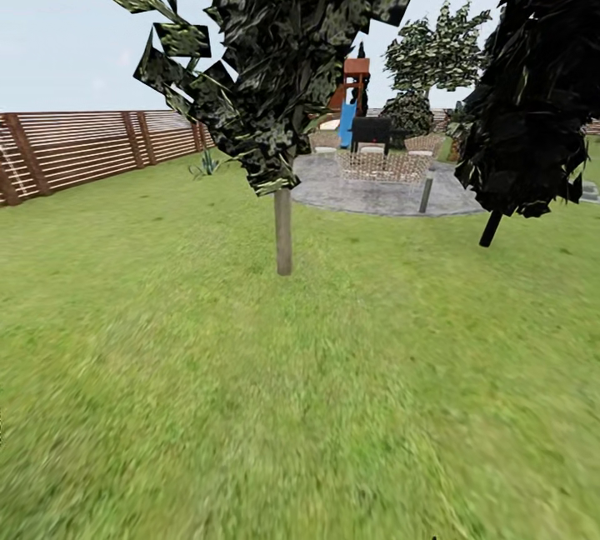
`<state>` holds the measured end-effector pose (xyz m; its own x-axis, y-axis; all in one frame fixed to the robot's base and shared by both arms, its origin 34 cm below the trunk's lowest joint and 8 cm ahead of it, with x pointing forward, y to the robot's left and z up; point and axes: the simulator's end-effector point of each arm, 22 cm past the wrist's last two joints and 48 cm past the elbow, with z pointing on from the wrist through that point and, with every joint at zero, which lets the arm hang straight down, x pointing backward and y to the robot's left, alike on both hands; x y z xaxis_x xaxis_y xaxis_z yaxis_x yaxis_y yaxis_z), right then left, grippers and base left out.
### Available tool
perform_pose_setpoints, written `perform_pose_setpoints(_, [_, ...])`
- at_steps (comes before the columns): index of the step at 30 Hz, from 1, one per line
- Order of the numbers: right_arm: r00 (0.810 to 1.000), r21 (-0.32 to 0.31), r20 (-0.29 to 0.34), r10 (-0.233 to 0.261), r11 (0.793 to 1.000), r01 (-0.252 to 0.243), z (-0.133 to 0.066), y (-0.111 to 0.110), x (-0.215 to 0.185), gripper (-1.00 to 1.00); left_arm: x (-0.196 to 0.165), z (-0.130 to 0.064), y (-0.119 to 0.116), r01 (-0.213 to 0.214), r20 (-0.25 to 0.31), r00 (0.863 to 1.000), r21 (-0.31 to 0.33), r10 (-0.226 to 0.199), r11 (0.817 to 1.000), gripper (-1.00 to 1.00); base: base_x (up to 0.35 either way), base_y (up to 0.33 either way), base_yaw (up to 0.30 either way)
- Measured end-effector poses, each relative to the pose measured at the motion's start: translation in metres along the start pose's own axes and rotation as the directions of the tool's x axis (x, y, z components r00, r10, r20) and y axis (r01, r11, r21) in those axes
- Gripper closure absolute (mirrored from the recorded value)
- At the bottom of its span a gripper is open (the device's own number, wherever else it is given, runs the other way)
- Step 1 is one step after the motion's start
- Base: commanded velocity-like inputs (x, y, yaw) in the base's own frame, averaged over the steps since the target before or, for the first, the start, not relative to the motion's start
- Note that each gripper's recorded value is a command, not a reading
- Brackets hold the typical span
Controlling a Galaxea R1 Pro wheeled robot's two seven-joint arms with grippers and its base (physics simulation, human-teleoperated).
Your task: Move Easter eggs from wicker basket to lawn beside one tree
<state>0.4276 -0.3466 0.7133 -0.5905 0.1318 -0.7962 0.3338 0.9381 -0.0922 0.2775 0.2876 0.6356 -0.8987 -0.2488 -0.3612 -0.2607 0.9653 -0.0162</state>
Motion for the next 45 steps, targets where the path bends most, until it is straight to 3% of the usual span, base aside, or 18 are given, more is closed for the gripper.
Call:
perform_pose_setpoints(14, [1.0, -0.001, 0.0, 0.0, 1.0, 0.0, 0.0, 0.0001, -0.0001, -1.0, -0.0001, 0.0, -0.0014, -0.002, 0.0, 1.0, 0.002, 0.002, 1.0, -1.0, 0.311, -0.167, 0.036])
perform_pose_setpoints(32, [1.0, -0.006, 0.0, -0.005, 1.0, 0.005, 0.0001, 0.0005, -0.0002, -1.0, -0.0019, 0.0, -0.0023, -0.005, 0.01, 1.0, 0.003, 0.005, 1.0, -1.0, 0.289, -0.209, -0.219])
perform_pose_setpoints(45, [1.0, -0.009, -0.012, -0.015, 1.0, 0.015, -0.0003, 0.0007, 0.0057, -1.0, 0.004, 0.0003, -0.0022, -0.008, -0.004, 1.0, 0.002, 0.008, 1.0, -1.0, 0.279, -0.215, -0.017])
